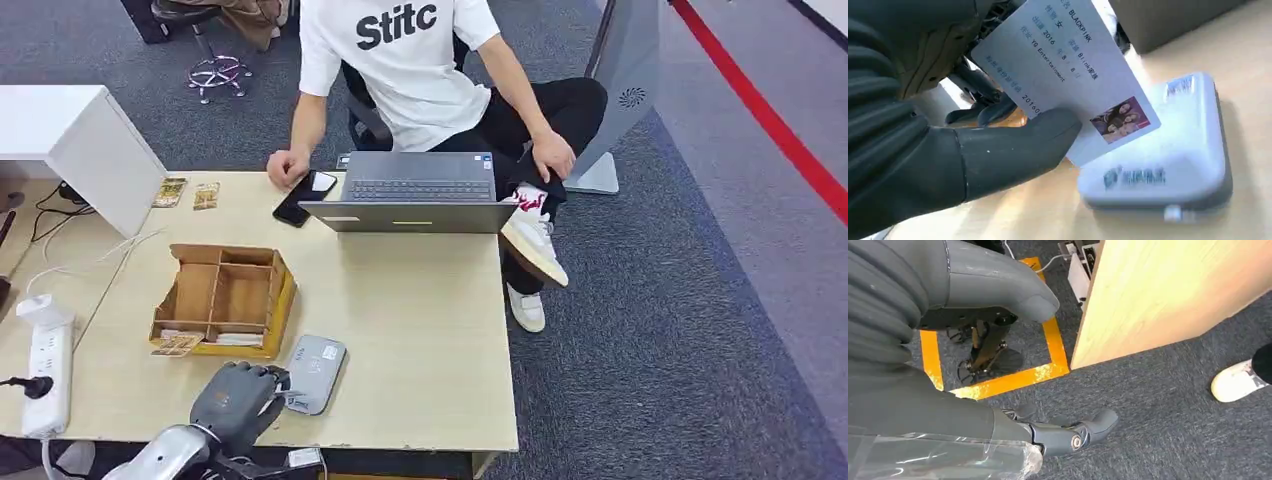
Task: Pass the card to the sensor for recognition and then transmit it.
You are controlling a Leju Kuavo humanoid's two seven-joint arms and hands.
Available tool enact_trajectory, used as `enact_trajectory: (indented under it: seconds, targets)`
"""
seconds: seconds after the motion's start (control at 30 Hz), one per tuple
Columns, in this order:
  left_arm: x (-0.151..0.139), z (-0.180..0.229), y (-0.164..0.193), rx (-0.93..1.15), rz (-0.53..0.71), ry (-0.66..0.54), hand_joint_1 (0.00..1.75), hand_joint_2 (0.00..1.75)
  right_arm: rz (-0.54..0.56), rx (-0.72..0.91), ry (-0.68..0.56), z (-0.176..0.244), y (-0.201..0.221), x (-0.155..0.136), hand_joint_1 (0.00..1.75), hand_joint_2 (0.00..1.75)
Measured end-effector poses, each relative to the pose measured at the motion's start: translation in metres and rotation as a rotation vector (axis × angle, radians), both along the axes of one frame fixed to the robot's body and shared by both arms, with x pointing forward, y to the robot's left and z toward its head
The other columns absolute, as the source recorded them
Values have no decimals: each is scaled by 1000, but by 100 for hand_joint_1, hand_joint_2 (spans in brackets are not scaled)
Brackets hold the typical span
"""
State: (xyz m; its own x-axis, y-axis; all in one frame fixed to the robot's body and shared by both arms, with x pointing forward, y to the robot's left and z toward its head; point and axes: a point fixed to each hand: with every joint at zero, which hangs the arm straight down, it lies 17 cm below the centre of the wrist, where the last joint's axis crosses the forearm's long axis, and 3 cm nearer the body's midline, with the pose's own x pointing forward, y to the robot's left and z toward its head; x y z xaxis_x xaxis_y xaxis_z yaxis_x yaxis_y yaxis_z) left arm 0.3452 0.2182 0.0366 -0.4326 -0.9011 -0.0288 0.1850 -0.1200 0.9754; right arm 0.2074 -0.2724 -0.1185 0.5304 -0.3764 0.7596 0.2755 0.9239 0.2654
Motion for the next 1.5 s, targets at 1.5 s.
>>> enact_trajectory:
  seconds: [1.5]
  targets:
    - [120, 217, 59, -231, 246, -426, 175, 175, 9, 14, 39, -11, 12, -15, 0, 175]
